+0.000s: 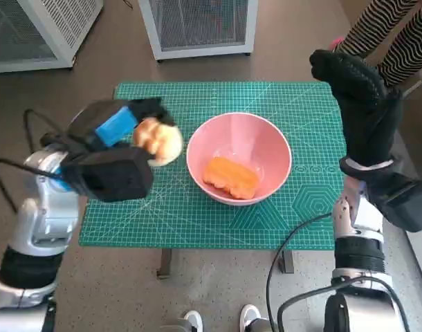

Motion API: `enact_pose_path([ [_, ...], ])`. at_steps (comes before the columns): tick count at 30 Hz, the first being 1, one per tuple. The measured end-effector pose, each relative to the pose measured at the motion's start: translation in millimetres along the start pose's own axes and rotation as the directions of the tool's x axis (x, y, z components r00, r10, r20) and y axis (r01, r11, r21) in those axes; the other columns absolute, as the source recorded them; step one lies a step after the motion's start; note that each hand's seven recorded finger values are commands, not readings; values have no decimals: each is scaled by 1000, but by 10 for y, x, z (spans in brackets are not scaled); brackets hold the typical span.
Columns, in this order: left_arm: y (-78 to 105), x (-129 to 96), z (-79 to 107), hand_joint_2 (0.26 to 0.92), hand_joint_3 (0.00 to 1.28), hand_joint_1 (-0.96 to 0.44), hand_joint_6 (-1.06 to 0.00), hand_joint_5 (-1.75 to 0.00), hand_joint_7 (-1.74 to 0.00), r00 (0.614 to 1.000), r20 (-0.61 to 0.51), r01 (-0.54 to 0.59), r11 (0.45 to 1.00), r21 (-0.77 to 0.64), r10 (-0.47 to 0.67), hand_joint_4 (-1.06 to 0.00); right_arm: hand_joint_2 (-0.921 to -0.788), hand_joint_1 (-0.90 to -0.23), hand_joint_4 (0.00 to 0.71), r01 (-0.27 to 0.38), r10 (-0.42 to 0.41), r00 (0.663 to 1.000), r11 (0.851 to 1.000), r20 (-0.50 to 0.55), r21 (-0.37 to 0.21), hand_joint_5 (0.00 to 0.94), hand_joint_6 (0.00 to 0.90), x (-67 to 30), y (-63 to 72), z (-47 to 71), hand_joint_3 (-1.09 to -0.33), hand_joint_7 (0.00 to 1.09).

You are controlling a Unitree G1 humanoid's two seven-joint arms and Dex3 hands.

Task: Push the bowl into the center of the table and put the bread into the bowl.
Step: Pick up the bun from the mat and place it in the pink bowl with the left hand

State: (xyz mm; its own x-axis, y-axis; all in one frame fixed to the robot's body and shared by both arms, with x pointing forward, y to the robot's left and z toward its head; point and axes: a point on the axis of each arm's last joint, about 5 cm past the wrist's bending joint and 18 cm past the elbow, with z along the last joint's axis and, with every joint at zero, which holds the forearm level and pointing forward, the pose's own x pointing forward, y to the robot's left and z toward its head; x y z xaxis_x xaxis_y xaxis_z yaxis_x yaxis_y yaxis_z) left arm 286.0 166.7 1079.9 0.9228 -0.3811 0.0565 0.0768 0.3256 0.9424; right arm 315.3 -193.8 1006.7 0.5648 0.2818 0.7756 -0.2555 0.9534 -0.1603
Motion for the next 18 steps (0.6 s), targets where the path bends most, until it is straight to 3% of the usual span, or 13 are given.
enact_pose_path([
  [8,-80,307,304,910,31,2,-679,-1048,-1157,994,100,39,999,0,-39,-758,-921,-540,223,-1,1,1000,1000,-1,0,0,3,-1,4,-4,-739,607],
  [18,-261,635,450,919,29,1,-662,-1060,-1188,983,136,122,993,7,-122,-740,-921,-541,227,-3,3,1000,1000,0,-3,2,2,-10,-2,-1,-737,609],
])
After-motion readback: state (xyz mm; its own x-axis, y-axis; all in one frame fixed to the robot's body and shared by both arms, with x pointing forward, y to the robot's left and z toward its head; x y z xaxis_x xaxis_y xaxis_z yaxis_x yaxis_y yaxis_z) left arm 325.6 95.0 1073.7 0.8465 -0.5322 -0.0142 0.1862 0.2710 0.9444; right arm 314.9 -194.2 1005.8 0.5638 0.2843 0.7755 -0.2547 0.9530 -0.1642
